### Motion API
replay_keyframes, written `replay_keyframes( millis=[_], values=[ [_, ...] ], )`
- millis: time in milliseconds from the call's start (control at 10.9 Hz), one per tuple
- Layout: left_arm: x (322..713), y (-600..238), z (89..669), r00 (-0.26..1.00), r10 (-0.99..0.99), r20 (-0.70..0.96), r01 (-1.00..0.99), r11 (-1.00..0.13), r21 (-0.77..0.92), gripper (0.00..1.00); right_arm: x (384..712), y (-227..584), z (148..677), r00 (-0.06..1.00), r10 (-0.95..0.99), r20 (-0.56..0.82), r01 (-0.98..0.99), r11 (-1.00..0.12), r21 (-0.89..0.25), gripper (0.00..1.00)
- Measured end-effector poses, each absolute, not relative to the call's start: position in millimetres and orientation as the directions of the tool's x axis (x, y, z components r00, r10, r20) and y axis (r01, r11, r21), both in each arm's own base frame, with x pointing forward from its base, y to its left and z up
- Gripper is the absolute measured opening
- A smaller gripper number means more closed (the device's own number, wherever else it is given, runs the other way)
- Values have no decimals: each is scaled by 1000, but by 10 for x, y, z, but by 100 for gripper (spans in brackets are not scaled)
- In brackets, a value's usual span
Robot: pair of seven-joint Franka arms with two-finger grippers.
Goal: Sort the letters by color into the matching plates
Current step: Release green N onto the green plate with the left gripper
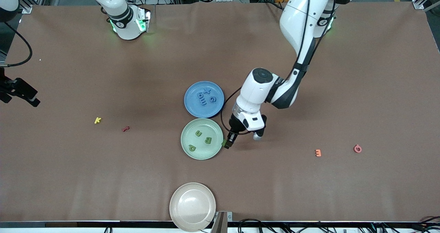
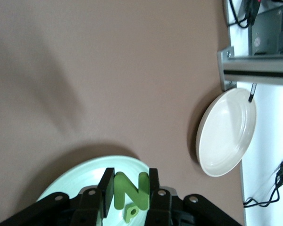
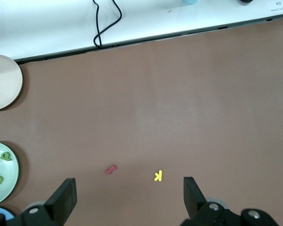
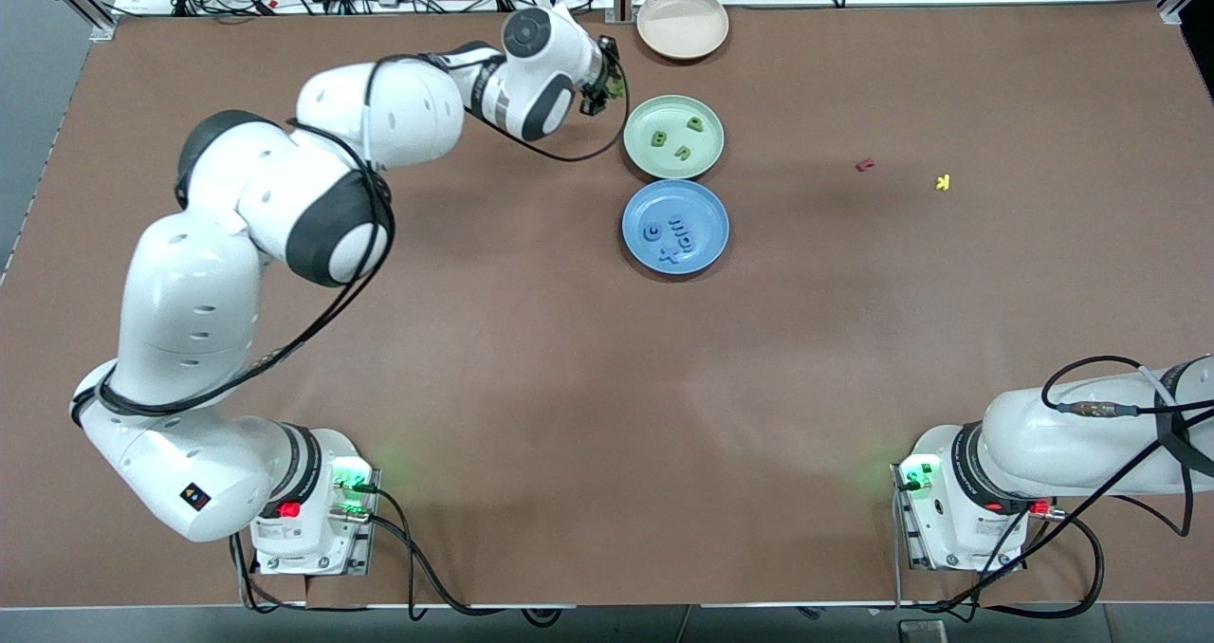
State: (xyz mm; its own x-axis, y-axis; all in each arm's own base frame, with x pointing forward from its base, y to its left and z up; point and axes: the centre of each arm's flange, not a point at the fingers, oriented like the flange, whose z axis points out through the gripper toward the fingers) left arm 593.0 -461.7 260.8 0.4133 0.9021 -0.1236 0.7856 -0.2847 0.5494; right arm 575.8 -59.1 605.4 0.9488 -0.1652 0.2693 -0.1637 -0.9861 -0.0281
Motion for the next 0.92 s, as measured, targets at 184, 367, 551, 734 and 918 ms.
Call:
replay_keyframes(
  millis=[184, 367, 551, 734, 918],
  values=[
    [5801, -4788, 2545, 435, 894, -110, 775, -310, 551, 33, 5720, -680, 6035, 957, -166, 238, -168, -986, -12, 100],
    [5778, -4865, 2535, 446, 889, -105, 767, -319, 557, 33, 5685, -703, 6072, 964, -162, 210, -166, -986, 6, 100],
    [5759, -4951, 2522, 448, 887, -109, 764, -317, 562, 33, 5635, -699, 6225, 971, -162, 177, -167, -986, 11, 100],
    [5706, -5054, 2519, 446, 888, -113, 763, -311, 566, 37, 5605, -689, 6333, 973, -162, 164, -166, -986, 12, 100],
    [5666, -5105, 2524, 455, 884, -106, 757, -321, 570, 63, 5609, -688, 6331, 974, -162, 159, -166, -986, 12, 100]
  ],
)
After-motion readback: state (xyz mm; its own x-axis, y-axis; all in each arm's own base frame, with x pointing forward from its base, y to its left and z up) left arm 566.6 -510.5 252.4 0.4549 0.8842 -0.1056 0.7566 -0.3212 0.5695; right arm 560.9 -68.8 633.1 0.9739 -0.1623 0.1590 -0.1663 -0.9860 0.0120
